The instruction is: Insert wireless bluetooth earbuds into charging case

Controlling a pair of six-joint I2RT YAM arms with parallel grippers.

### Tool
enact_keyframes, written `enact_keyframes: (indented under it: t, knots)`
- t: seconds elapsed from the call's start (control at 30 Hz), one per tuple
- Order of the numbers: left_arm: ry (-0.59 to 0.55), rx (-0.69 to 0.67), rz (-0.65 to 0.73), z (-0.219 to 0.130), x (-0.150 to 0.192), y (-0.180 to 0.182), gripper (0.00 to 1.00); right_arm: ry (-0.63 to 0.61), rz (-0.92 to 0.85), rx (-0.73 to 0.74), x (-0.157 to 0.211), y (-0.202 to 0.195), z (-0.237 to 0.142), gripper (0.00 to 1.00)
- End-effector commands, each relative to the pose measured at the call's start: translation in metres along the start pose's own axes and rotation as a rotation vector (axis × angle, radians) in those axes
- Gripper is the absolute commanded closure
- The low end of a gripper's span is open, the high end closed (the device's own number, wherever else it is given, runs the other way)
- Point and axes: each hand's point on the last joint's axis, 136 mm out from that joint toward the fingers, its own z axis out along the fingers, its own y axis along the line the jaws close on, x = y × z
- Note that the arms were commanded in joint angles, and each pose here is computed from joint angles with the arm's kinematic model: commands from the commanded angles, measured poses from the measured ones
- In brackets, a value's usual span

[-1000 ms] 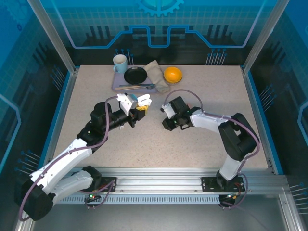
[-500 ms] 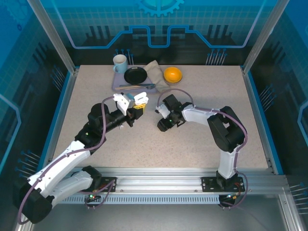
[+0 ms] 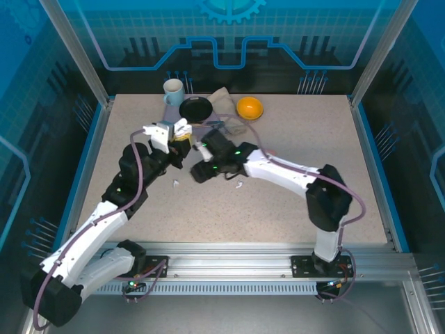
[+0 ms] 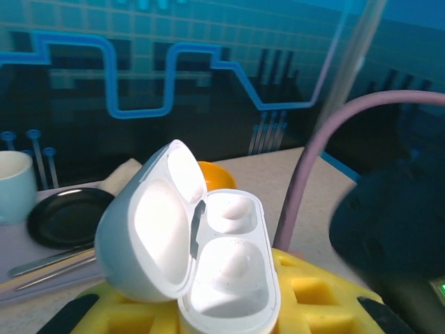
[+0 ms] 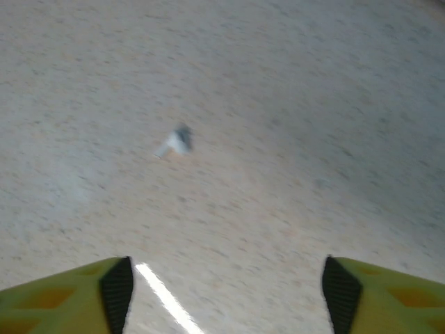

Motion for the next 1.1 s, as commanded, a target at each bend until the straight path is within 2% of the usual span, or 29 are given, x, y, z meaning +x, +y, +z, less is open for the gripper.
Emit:
enact_keyframes:
  t: [0.0,0.2,0.33,0.63,0.83,1.07]
  knots:
    - [-0.054,-0.090,-0.044,-0.006,-0.032,0.017,1.00,0.118,0.069,0.187,0.022,0.008,0.032,0.11]
    - [-0.071,-0.143,-0.074,-0.013,-0.047,0.035,1.00,0.169,0.092,0.341,0.023,0.029,0.078,0.01]
    - [-0.086,-0.181,-0.086,-0.018,-0.053,0.046,1.00,0.180,0.135,0.379,0.029,0.032,0.102,0.01]
    - [-0.105,-0.221,-0.107,-0.024,-0.056,0.062,1.00,0.176,0.214,0.293,0.036,0.050,0.136,0.04]
    - [-0.104,-0.216,-0.113,-0.025,-0.053,0.062,1.00,0.194,0.237,0.322,0.044,0.042,0.146,0.04]
    - [-0.104,-0.207,-0.110,-0.027,-0.054,0.060,1.00,0.160,0.361,0.361,0.039,0.027,0.151,0.08]
